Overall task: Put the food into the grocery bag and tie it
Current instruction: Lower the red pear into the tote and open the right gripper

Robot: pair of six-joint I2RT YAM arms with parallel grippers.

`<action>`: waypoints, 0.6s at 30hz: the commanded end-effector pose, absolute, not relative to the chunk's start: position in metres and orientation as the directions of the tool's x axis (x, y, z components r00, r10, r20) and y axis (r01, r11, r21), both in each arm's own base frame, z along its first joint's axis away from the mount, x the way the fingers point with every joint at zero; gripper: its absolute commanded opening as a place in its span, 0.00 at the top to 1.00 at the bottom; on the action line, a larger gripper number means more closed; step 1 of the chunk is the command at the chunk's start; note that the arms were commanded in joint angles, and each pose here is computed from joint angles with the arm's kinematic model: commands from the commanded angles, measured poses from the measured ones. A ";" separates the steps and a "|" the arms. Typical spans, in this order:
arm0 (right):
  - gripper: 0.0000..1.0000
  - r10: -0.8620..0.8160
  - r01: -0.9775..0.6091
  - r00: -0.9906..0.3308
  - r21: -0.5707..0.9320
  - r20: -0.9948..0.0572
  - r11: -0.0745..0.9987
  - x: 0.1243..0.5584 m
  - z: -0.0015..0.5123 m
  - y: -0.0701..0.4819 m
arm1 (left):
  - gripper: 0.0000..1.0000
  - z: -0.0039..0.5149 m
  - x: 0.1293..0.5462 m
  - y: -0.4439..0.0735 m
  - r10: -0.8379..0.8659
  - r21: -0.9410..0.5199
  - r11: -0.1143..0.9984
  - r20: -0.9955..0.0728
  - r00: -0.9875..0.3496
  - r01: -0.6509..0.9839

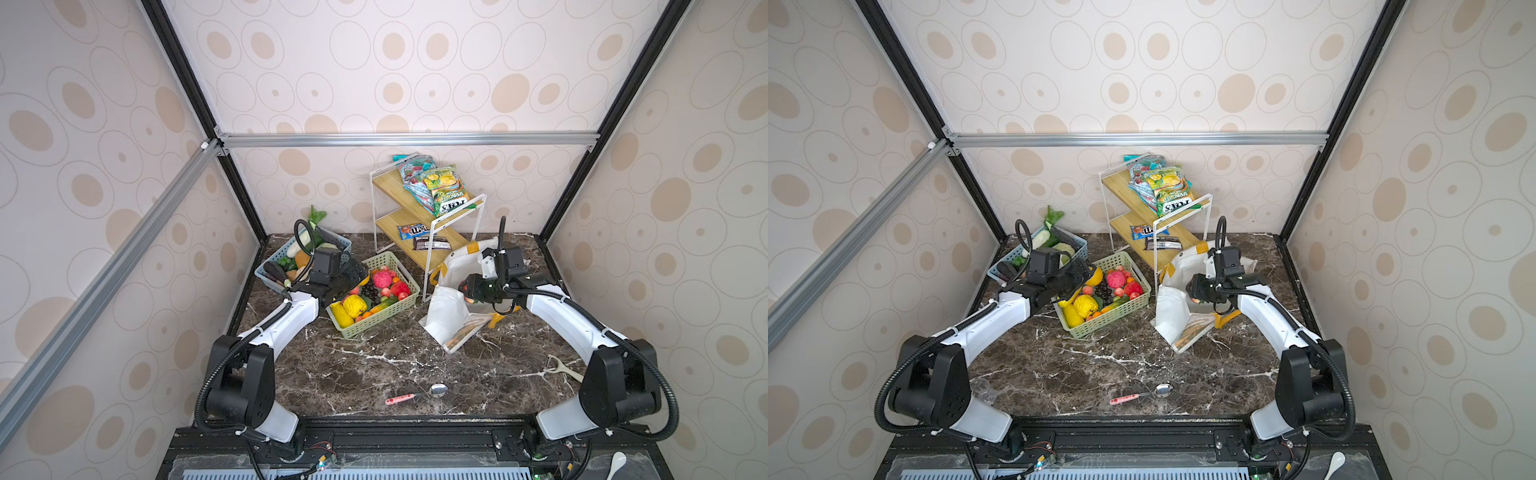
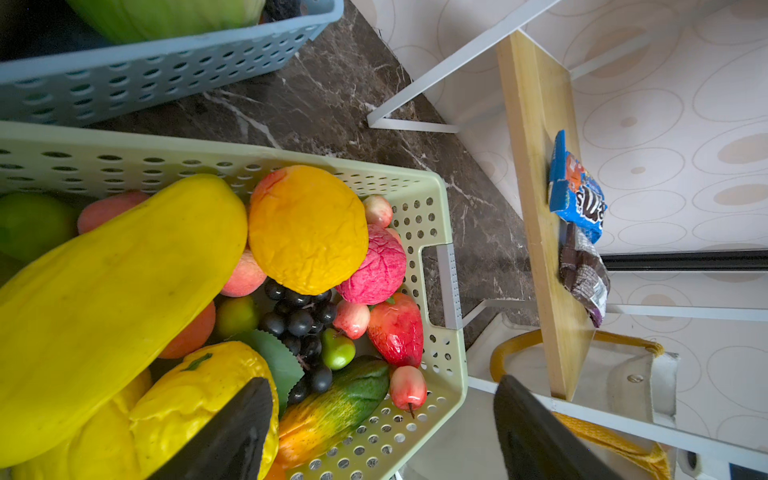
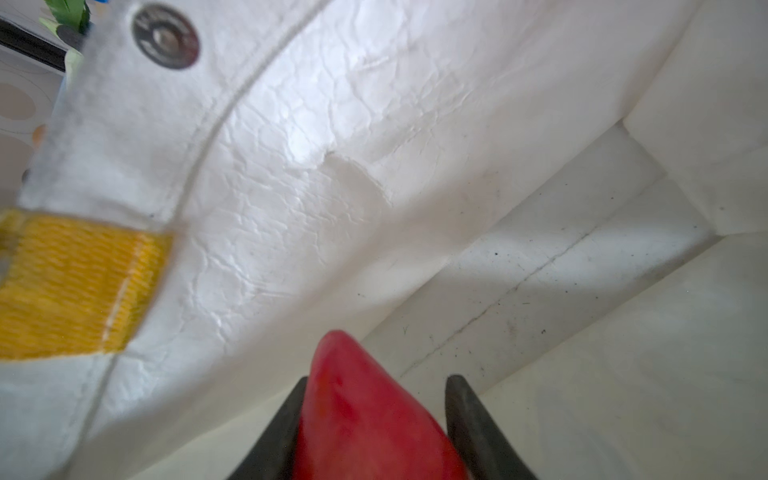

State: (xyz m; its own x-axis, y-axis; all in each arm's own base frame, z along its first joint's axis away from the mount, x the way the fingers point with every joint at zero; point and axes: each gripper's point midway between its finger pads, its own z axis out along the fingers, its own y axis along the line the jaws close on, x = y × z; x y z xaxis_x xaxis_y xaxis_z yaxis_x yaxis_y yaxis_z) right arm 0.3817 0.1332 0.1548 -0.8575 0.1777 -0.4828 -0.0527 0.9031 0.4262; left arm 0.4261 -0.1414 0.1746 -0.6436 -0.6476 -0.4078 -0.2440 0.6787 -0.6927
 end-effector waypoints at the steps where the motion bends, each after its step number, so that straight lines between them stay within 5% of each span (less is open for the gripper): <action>1: 0.59 0.159 -0.058 -0.882 0.436 -0.444 0.898 0.380 0.148 0.136 | 0.16 0.190 0.426 -0.136 -0.641 -0.687 0.694 -0.451 -0.621 -0.217; 18: 0.57 0.131 -0.044 -0.947 0.520 -0.294 0.853 0.376 0.101 0.157 | 0.16 0.190 0.425 -0.136 -0.634 -0.678 0.704 -0.463 -0.619 -0.213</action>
State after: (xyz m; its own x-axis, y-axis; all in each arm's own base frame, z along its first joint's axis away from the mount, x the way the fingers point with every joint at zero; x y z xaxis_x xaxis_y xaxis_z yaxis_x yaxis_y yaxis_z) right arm 0.3762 0.1539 0.1054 -0.9383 0.1353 -0.3183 -0.0439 0.8663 0.4976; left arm 0.4265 -0.1390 0.1768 -0.6357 -0.6417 -0.4290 -0.2373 0.6913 -0.6825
